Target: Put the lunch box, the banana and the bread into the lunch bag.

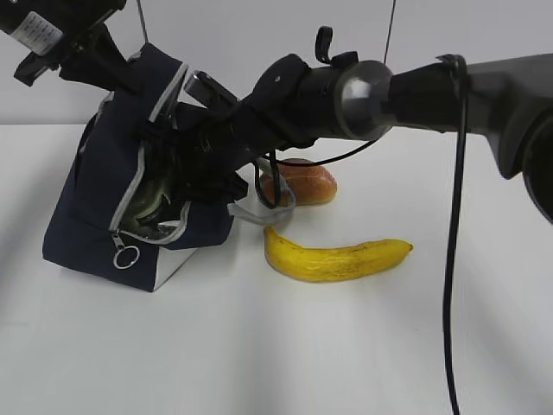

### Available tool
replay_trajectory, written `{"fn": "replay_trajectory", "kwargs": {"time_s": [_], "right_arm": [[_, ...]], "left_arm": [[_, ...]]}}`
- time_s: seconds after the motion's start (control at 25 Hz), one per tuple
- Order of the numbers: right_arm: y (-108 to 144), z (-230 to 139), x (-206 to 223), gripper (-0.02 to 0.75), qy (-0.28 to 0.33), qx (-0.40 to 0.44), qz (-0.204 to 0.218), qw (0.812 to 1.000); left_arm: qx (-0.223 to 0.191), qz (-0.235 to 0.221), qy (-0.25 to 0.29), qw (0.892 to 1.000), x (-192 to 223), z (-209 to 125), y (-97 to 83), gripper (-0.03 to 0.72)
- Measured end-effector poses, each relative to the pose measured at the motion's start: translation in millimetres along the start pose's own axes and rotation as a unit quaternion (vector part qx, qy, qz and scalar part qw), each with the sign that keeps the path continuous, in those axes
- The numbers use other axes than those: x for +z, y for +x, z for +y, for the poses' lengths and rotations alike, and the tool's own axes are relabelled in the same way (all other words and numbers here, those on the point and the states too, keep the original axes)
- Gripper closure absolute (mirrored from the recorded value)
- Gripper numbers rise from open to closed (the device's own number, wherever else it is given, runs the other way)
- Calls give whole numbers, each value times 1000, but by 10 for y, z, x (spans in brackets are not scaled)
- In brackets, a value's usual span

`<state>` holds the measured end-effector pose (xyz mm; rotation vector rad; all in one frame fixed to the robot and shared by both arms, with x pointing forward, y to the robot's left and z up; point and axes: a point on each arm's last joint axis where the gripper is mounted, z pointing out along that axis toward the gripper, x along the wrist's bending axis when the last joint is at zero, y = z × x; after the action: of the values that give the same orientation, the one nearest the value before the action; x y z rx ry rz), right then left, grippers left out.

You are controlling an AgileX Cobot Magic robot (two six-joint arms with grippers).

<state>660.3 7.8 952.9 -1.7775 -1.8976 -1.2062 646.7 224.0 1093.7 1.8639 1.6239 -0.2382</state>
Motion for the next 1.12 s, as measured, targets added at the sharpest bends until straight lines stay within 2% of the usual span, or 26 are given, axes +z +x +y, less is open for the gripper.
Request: {"fn": "replay_trajectory", "kwargs": {"time_s": [0.24,0.52,0.88,1.12], "right_arm": [[23,37,-1,267,-16,-13,2,1000],[-35,107,-148,260,45,-61,-9,997],[-183,600,-877,282,121,-83,0,989],[-268,911,-1320,337,82,-82,-14,993]], "left_arm": [[2,5,1,1000,0,-1,10,687],[2,5,1,1000,0,-1,10,687],[2,5,1,1000,0,-1,10,687],[3,8,1,1000,0,-2,14,687]]}}
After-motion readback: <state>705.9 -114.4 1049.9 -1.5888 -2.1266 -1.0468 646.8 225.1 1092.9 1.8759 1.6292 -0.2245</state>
